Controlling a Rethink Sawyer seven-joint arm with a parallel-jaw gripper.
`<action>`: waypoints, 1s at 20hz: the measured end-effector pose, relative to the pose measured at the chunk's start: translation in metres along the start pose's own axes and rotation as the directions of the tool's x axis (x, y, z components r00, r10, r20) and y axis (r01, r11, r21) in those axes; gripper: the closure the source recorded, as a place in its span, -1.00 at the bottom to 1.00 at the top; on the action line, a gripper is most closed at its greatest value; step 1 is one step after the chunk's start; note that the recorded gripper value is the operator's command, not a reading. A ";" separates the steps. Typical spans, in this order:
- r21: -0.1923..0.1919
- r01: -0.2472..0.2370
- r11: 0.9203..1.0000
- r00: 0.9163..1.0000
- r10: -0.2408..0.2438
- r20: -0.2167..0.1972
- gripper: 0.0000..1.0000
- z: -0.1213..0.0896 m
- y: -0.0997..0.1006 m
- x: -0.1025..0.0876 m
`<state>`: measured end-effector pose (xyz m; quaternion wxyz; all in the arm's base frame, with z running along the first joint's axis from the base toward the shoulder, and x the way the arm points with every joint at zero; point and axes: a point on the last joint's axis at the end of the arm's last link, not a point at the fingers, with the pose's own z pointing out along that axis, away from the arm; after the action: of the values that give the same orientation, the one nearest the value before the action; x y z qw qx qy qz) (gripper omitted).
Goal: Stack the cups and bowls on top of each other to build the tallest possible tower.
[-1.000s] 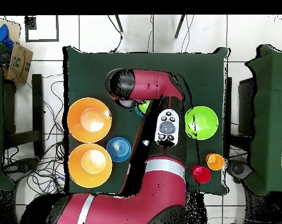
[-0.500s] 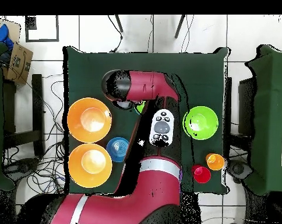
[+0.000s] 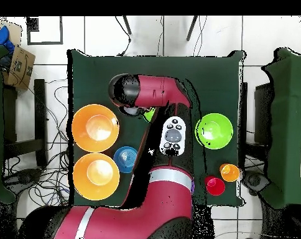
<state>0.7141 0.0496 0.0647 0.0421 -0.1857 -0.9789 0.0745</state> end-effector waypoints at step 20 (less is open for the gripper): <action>-0.018 -0.008 1.000 1.000 0.008 -0.025 1.00 0.009 0.013 0.006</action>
<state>0.7119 0.0626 0.0545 0.0523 -0.1910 -0.9781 0.0634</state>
